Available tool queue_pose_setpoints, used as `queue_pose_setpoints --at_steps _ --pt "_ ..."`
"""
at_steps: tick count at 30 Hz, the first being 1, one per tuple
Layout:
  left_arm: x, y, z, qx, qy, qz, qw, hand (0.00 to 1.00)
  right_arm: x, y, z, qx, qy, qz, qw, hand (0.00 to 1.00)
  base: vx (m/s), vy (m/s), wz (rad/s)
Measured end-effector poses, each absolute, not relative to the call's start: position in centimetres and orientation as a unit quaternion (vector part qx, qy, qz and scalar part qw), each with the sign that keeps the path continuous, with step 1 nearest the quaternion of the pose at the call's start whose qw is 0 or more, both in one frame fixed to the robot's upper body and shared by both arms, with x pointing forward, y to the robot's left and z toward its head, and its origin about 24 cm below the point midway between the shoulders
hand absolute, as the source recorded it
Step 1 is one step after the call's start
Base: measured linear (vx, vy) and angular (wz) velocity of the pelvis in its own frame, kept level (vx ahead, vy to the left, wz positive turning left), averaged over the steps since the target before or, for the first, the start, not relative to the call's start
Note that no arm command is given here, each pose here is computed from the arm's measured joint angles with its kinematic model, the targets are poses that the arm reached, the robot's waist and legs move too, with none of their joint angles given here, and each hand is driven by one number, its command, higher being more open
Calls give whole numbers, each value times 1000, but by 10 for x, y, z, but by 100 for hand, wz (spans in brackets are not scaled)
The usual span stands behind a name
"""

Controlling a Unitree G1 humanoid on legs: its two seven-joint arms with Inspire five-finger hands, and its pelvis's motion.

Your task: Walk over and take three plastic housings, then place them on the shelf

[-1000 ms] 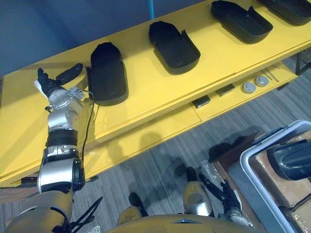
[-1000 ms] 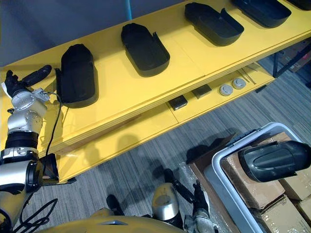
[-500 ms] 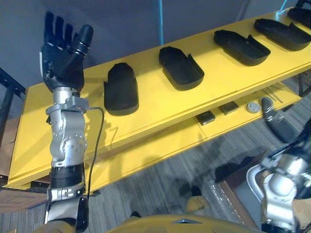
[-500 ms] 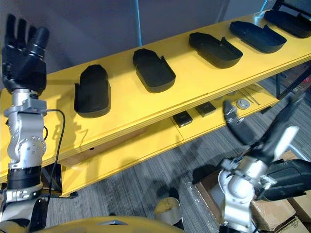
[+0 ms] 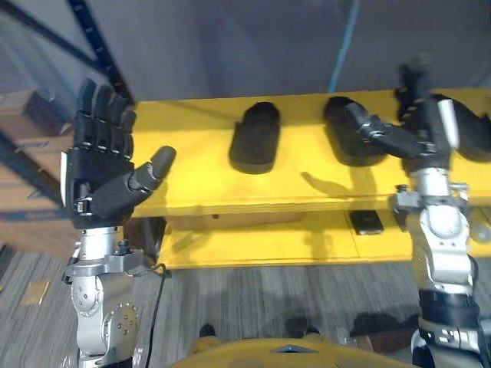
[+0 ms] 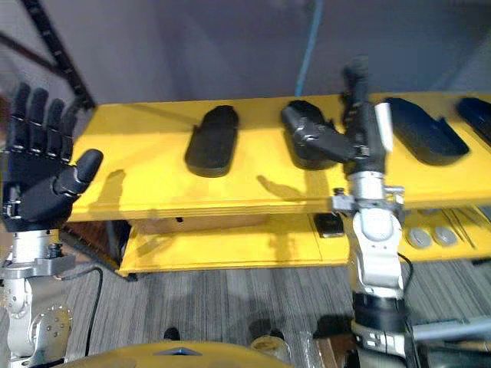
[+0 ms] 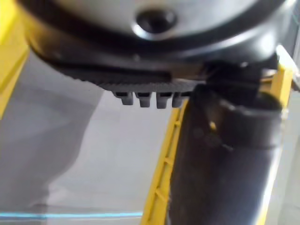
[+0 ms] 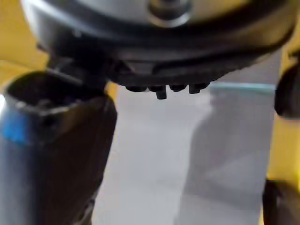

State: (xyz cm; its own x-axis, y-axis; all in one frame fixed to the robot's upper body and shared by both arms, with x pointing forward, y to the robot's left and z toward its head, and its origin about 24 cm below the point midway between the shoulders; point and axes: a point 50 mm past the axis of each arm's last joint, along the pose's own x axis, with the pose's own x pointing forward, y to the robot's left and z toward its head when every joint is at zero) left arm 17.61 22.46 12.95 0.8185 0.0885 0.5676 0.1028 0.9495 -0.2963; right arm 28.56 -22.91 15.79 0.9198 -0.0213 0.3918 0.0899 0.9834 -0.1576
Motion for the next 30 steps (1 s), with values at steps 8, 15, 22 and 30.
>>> queue_pose_setpoints --at_steps 8,15,22,30 --pt "168 210 113 -176 -265 -36 947 100 327 -234 158 -88 -153 -162 971 100 -14 9 20" --pt "174 197 98 -196 -234 -68 950 100 353 -231 155 -84 -109 -165 977 100 -37 7 5" --pt "180 189 99 -204 -235 -96 946 100 372 -232 139 -71 -37 -160 984 100 -26 2 11" --pt "182 188 85 -212 -205 -90 951 100 388 -216 158 -105 -37 -90 990 100 -13 4 0"
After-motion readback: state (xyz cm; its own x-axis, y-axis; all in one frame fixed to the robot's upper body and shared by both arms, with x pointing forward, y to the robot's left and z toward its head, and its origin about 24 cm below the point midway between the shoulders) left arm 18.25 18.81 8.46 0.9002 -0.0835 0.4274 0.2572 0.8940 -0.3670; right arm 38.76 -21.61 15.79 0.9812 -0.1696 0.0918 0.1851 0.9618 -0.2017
